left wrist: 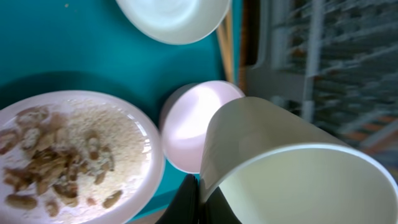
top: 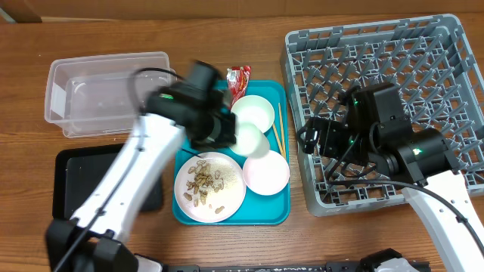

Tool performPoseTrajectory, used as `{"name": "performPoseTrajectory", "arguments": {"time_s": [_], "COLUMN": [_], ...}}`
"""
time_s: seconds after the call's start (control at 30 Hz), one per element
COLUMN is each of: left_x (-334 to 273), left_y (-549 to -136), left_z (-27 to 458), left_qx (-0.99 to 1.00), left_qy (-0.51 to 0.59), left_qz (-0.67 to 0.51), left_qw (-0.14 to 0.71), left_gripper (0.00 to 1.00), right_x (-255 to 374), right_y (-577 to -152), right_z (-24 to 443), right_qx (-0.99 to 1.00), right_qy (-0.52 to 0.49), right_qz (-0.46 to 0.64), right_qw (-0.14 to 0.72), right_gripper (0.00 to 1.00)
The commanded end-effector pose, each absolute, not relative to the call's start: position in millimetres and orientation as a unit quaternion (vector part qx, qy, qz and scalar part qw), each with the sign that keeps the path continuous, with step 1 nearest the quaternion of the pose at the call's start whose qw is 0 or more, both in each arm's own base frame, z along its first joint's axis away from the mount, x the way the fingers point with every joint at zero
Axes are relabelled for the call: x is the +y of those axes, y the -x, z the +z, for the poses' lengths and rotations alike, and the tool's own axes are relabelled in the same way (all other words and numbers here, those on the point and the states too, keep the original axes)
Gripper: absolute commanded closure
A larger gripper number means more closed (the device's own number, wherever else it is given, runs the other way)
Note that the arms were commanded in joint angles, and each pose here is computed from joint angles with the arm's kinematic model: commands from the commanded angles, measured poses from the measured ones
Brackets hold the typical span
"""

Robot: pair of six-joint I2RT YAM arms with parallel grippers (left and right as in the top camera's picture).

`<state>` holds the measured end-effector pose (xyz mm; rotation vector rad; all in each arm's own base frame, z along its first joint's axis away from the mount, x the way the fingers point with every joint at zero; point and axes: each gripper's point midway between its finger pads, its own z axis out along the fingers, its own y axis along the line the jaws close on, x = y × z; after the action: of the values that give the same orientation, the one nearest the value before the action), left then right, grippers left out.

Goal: Sort waste into correct bins and load items into the dishwasher

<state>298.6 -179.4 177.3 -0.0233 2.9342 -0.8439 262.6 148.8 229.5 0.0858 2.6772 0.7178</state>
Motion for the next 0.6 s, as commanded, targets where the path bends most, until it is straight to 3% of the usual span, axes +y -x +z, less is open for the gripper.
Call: {"name": "performPoseTrajectory", "arguments": {"time_s": [0.0,0.23,0.57], "left_x": [-186,-159,-165], "left_y": [-294,-277,-264], "left_z": [246,276,298], "left_qx": [0.87,0.812,0.772], "left_qy": [-0.055,-0.048,-0.069], "left_qz": [-0.486,-0.579,-0.629], "left_qw": [0.057,0.053,0.058], "left_gripper": [0.96,0.96,0.96], "right_x": [193,232,281], "right_y": [-247,-251,-218], "right_z": [265,323,321], "right_qx": [0.899,0.813,0.783], "right_qy": [0.102,0.174,0.272], "right_qz": [0.386,0.505,0.517], "right_qw": [0.183,0.232,0.213], "right_gripper": [0.03,0.09,0.14]}}
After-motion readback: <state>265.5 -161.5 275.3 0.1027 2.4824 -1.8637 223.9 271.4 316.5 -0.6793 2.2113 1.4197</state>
